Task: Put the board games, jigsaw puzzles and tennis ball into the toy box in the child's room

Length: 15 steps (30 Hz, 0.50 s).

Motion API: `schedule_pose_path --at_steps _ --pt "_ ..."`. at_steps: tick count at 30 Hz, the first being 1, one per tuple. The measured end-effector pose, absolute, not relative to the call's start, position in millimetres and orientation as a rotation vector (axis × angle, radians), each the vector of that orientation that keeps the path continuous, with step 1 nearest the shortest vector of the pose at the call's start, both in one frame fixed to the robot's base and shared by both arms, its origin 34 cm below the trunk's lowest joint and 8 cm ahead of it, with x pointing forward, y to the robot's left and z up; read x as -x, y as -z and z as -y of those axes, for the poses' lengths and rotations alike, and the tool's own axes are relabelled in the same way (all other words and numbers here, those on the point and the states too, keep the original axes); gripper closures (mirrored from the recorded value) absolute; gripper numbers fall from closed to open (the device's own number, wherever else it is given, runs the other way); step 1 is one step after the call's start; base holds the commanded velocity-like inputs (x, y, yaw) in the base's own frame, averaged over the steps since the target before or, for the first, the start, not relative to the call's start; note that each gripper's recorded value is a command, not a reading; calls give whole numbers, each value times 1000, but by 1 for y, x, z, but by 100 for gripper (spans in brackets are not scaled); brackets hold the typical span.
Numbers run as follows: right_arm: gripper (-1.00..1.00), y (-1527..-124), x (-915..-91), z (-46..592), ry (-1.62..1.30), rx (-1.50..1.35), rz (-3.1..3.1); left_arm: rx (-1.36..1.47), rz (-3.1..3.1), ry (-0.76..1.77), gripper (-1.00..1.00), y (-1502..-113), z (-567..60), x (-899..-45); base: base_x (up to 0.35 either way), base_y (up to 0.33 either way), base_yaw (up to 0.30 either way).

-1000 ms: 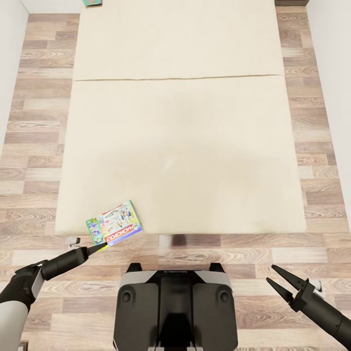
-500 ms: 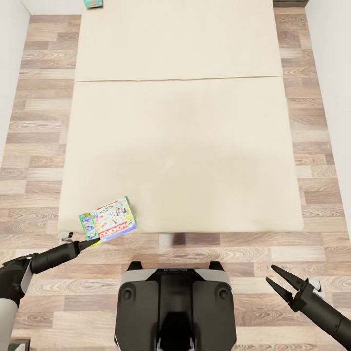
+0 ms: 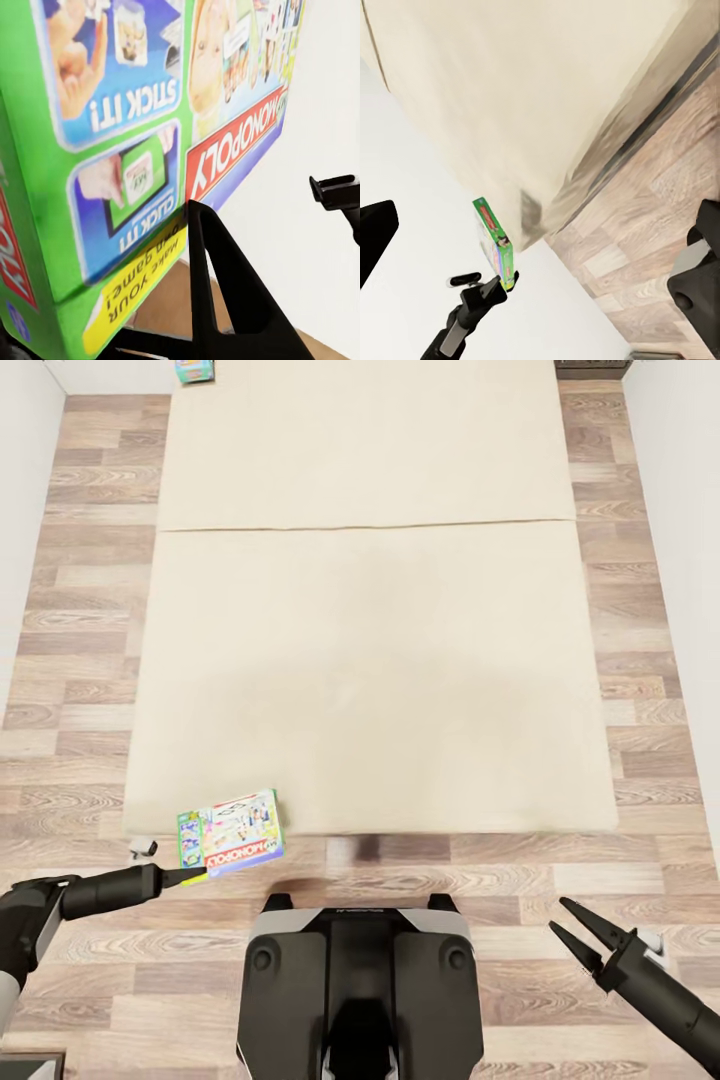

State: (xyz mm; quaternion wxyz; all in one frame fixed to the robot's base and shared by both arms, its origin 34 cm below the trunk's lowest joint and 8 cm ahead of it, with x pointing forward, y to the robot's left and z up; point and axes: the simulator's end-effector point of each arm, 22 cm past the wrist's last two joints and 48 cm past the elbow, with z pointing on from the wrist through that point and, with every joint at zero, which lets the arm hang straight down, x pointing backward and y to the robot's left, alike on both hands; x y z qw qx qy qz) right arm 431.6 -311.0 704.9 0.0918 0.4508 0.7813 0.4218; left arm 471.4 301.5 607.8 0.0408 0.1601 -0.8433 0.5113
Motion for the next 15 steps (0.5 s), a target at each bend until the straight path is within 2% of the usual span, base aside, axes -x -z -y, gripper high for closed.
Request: schedule_pose_path --at_steps 10,15 --pt "-100 -720 -441 316 -1240 -1279 -2268 -501 2600 -1533 100 -622 -317 -473 -1 0 0" --pt "-100 -726 -441 315 -1245 -1271 -2259 -514 2601 -1525 100 -629 -321 -475 -89 0 0"
